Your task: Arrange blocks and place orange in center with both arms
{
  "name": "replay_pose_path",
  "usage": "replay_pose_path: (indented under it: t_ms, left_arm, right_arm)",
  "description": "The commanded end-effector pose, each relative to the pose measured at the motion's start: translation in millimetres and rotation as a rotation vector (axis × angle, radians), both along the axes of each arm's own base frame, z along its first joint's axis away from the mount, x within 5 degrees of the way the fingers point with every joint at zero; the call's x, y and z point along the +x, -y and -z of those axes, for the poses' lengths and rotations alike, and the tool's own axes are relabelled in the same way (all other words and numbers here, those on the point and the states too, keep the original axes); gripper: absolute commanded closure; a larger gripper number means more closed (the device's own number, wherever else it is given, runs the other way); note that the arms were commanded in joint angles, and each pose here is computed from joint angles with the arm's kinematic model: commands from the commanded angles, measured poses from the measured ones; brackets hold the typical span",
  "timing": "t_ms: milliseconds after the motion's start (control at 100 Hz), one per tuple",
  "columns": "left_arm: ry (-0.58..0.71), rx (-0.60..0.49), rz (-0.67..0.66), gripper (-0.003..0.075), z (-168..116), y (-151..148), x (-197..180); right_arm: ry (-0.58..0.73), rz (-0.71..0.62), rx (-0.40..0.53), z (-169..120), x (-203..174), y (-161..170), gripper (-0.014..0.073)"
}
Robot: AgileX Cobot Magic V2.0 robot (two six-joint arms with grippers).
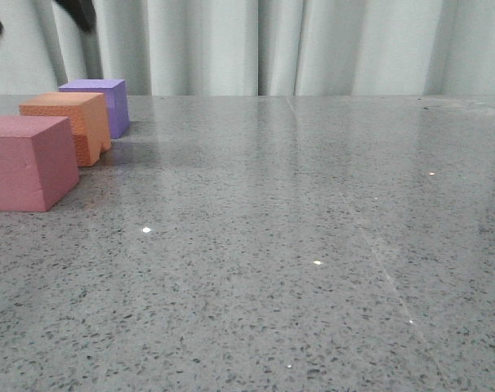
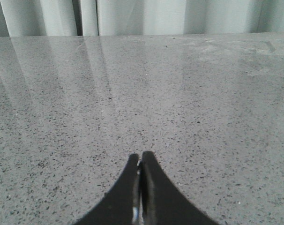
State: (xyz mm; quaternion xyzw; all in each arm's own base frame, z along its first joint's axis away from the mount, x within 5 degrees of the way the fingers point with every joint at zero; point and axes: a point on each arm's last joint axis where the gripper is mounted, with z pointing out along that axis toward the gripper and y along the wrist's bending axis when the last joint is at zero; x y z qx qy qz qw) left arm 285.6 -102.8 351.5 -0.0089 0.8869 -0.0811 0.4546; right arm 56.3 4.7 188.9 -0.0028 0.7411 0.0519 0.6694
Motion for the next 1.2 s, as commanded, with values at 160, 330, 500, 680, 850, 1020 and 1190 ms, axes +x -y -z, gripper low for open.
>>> replay_pose_path:
  t_ms: [160,330,500,680,850,1020,1190]
  left_arm:
    - [0.275,0.015,0.034,0.0102,-44.5,-34.0,-72.3]
    - [0.344,0.010,0.050,0.0104,-25.3,-55.7,-125.6]
    - [0.398,0.014,0.048,0.0228,1.7,-75.4,-170.6]
    - [0.466,0.024,0.038,0.0571,19.8,-89.7,-200.5]
    - [0.509,0.051,0.028,0.0739,25.5,-96.7,-212.5]
    - [0.507,0.052,0.024,0.0739,26.1,-97.4,-213.4]
    - [0.507,0.052,0.024,0.0739,26.1,-97.4,-213.4]
  right_arm:
    - [0.121,0.008,0.007,-13.5,-2.1,0.7,0.0662]
    - [0.121,0.008,0.007,-13.5,-2.1,0.7,0.0662]
    - [0.121,0.008,0.007,-13.5,-2.1,0.7,0.0662]
    - [0.121,0.008,0.007,-13.5,-2.1,0.7,0.0662]
    - [0.121,0.008,0.007,-13.5,-2.1,0.7,0.0662]
    - [0.121,0.008,0.007,-13.5,-2.1,0.7,0.0662]
    - [0.121,0.008,0.007,-13.5,-2.1,0.7,0.0662]
